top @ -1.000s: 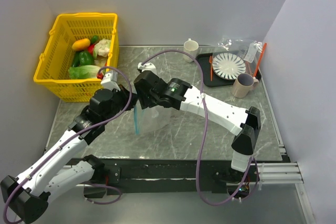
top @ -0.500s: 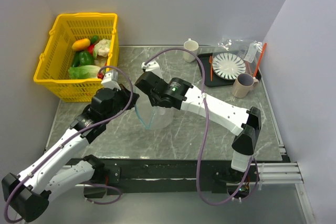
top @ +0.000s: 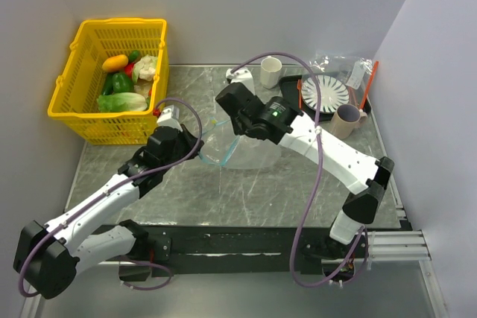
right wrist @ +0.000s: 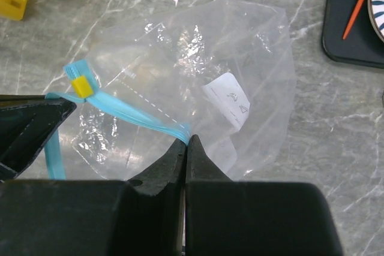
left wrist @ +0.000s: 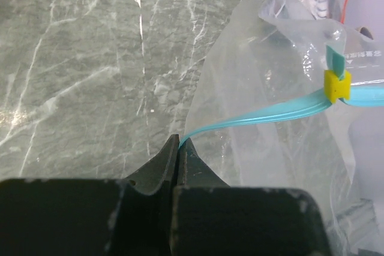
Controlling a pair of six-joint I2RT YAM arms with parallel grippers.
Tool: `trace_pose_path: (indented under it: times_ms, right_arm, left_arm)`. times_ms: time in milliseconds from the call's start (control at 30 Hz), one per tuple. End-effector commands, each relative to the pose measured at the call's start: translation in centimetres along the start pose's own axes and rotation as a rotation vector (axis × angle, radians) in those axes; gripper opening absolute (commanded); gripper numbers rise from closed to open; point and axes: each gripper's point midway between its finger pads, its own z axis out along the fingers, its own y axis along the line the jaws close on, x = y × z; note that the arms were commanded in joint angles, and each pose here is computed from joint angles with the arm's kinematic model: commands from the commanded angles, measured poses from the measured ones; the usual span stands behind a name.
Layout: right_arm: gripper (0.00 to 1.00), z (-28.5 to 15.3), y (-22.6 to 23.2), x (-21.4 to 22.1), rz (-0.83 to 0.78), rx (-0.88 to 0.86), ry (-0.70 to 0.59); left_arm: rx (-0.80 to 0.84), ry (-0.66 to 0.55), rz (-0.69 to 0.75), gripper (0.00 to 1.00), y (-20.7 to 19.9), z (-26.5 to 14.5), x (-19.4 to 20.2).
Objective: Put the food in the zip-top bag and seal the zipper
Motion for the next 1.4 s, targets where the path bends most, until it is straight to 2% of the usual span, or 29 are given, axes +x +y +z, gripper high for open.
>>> trace_pose_path:
  times_ms: [0, 133, 233, 267, 333, 367, 433, 467, 667, 867, 967, 1000, 1067, 1100, 1167, 1200, 1367]
  right_arm:
    - [0.00, -1.2, -3.0, -1.6, 0.046, 0.027, -0.055]
    - [0.00, -1.2, -3.4, -1.7, 0.050, 0.012, -0.062]
    - [0.00, -0.1, -2.5, -0.4, 0.036, -0.011, -0.016]
    - [0.00, 0.5, -2.2, 0.2, 0.030, -0.011, 0.003]
    - [0.00, 1.5, -1.3, 1.3, 0.027, -0.035, 0.026]
    - [0.00, 1.9, -1.1, 1.5, 0.028, -0.041, 0.028]
    - [0.00, 2.5, -0.7, 2.0, 0.032, -0.051, 0.031]
    - [0.00, 2.9, -0.6, 2.2, 0.032, -0.050, 0.036]
    - [0.00, 4.6, -0.2, 3.1, 0.023, -0.052, 0.056]
    - [0.00, 5.8, -0.2, 3.7, 0.026, -0.062, 0.074]
    - [0.00, 6.0, -0.3, 3.8, 0.025, -0.065, 0.072]
    - [0.00, 6.1, -0.3, 3.8, 0.024, -0.069, 0.072]
    - [0.00, 6.1, -0.5, 3.7, 0.021, -0.062, 0.082]
    - [0.00, 5.9, -0.7, 3.6, 0.018, -0.052, 0.087]
    - [0.00, 5.6, -0.7, 3.2, 0.019, -0.061, 0.069]
    - [0.00, 5.6, -0.8, 3.0, 0.024, -0.060, 0.057]
    - [0.00, 5.0, -1.3, 3.0, 0.027, -0.059, 0.055]
  left_arm:
    - [0.022, -0.028, -0.018, 0.01, -0.3, 0.4, -0.2]
    - [0.050, -0.013, -0.019, 0.02, -0.6, 0.5, 0.2]
    - [0.137, -0.012, -0.009, 0.28, -2.6, 0.2, -0.4]
    - [0.153, -0.012, -0.005, 0.44, -3.1, 0.0, -0.6]
    - [0.182, -0.006, -0.002, 0.52, -4.1, -0.5, -1.2]
    - [0.191, -0.012, 0.002, 0.61, -4.5, -0.7, -1.6]
    - [0.197, -0.016, 0.004, 0.69, -5.1, -1.3, -2.4]
    - [0.182, 0.001, 0.010, 0.77, -4.9, -1.6, -2.3]
    - [0.165, -0.050, 0.028, 0.98, -6.1, -4.8, -5.6]
    - [0.056, -0.123, 0.082, 0.99, -5.7, -8.3, -9.9]
    - [-0.039, -0.168, 0.133, 0.99, -5.0, -9.7, -13.1]
    - [-0.063, -0.216, 0.131, 0.99, -5.1, -10.6, -15.2]
    - [-0.139, -0.211, 0.166, 0.99, -3.8, -10.4, -16.3]
    - [-0.160, -0.264, 0.156, 0.99, -3.7, -11.3, -18.9]
    - [-0.227, -0.253, 0.183, 0.99, -2.2, -10.9, -20.5]
    - [-0.258, -0.304, 0.170, 0.99, -1.6, -11.9, -23.1]
    - [-0.387, -0.283, 0.146, 0.99, 3.6, -9.9, -28.2]
